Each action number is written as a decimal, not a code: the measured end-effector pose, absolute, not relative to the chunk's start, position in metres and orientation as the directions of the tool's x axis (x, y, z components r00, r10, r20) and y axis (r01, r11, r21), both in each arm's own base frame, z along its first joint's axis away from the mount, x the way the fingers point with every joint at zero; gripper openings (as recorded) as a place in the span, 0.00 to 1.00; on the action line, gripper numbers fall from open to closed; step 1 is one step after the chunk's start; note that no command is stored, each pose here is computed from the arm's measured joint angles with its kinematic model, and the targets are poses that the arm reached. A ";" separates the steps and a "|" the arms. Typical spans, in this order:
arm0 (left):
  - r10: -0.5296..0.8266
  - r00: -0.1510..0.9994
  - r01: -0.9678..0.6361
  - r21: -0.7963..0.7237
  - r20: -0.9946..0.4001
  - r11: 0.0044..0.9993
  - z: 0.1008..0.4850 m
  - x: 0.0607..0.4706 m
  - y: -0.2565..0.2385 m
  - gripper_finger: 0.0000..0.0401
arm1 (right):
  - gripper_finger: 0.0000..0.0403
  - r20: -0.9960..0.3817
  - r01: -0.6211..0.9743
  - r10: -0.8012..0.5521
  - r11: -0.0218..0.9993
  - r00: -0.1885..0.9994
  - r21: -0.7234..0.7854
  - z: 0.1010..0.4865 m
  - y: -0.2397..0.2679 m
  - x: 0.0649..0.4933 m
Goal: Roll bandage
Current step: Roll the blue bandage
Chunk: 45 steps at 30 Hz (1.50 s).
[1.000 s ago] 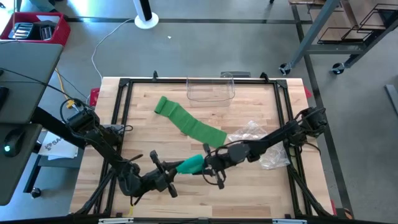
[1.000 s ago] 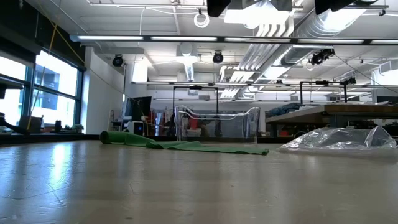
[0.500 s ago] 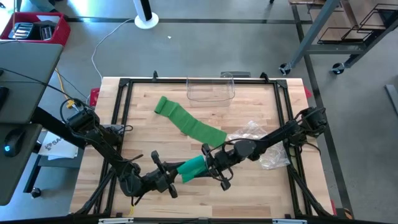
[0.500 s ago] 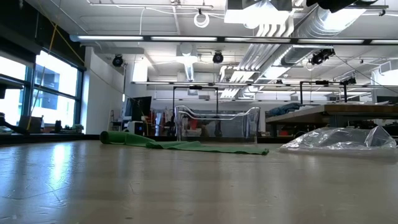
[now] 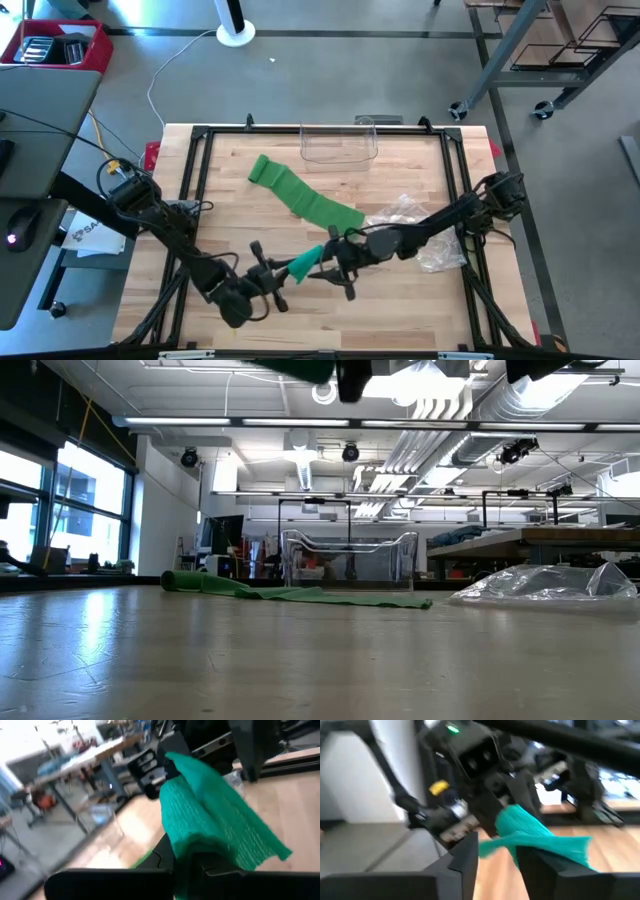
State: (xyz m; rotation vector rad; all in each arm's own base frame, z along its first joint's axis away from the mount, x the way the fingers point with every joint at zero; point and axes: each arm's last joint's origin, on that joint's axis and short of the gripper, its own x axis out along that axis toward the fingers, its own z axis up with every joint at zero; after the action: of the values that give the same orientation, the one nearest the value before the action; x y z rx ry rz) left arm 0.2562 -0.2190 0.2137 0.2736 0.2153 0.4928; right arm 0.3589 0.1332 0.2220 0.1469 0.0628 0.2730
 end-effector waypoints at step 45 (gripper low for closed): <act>0.510 0.792 -0.537 0.015 -0.336 0.844 0.072 0.163 -0.113 0.01 | 0.34 -0.437 -0.164 0.130 0.986 0.890 -0.040 0.171 0.090 0.368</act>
State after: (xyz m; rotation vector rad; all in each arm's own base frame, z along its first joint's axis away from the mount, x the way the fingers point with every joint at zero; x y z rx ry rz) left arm 0.1631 -0.1127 0.0721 -0.0829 0.3372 0.5637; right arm 0.3679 0.0904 0.1712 -0.0768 0.4478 0.1526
